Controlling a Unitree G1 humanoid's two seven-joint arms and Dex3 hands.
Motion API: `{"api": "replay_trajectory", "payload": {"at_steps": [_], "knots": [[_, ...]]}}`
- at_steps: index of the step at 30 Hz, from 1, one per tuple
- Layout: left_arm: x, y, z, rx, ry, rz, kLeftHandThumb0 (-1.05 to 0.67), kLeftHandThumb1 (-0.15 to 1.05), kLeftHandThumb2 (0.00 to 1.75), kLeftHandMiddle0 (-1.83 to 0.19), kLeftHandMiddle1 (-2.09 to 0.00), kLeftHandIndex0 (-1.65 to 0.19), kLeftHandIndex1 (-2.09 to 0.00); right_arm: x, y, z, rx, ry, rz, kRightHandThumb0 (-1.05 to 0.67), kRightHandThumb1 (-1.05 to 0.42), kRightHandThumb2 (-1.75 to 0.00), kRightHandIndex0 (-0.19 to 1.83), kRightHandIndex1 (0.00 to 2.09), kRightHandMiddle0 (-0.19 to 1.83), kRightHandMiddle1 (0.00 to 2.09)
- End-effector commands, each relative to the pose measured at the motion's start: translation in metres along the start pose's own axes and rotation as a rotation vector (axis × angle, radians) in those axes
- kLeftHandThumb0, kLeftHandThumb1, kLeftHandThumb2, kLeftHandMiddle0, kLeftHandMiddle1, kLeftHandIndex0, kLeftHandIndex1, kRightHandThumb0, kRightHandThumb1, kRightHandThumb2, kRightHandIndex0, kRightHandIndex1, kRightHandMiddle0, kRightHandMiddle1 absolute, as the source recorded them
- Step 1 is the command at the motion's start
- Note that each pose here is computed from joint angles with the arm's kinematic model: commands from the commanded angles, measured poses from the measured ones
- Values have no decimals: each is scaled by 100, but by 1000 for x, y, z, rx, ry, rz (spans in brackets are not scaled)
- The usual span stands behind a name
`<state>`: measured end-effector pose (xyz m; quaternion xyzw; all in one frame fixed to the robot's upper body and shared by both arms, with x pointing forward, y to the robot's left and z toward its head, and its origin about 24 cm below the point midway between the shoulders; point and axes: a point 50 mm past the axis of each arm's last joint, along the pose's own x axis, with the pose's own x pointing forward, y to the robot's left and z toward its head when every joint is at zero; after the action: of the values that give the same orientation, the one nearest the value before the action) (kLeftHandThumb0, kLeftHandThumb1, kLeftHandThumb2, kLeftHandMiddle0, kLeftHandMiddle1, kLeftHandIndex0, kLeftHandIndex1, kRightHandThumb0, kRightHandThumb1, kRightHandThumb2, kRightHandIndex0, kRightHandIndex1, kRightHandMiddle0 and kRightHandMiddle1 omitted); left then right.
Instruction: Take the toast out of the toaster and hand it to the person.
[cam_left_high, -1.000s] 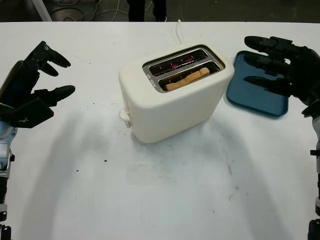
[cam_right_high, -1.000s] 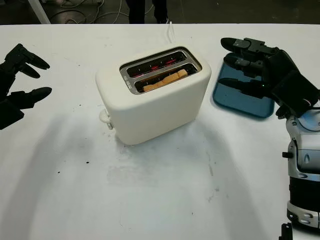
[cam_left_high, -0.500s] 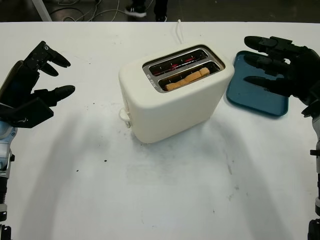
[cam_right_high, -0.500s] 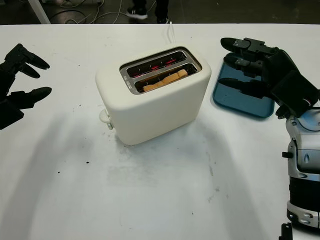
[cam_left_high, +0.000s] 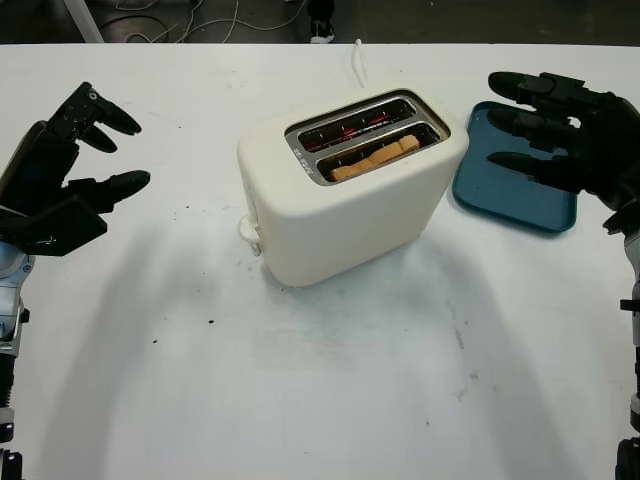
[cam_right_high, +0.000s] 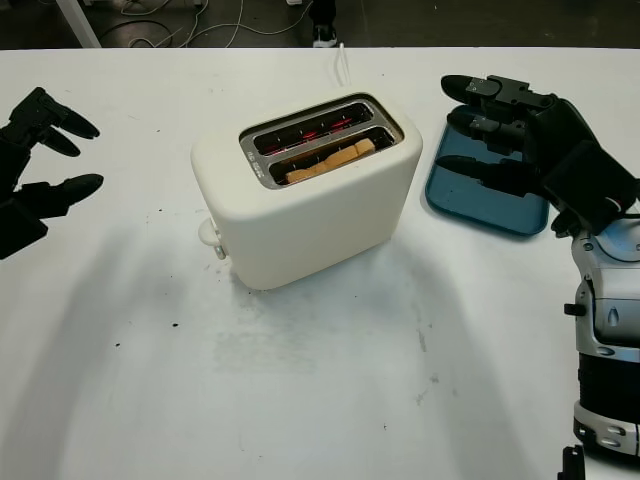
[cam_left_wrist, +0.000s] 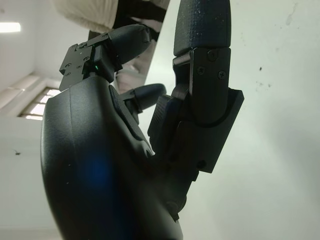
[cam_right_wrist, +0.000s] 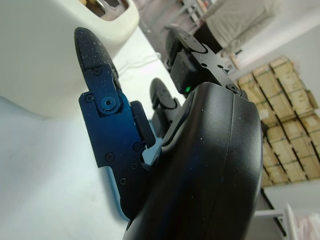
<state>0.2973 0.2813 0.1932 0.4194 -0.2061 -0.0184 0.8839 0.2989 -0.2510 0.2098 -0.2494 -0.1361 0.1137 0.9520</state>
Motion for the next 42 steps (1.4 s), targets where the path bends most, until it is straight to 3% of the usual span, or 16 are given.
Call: {"api": "replay_trajectory", "payload": {"at_steps": [1, 42], "knots": [[-1, 0, 0, -7, -4, 0, -105, 92, 43, 0, -169, 0, -154, 0, -1, 3, -5, -2, -3, -63, -79, 0, 55, 0, 53, 0], [-1, 0, 0, -5, -1, 0, -105, 92, 44, 0, -169, 0, -153, -2, -1, 3, -5, 5, -11, -66, -80, 0, 55, 0, 53, 0]]}}
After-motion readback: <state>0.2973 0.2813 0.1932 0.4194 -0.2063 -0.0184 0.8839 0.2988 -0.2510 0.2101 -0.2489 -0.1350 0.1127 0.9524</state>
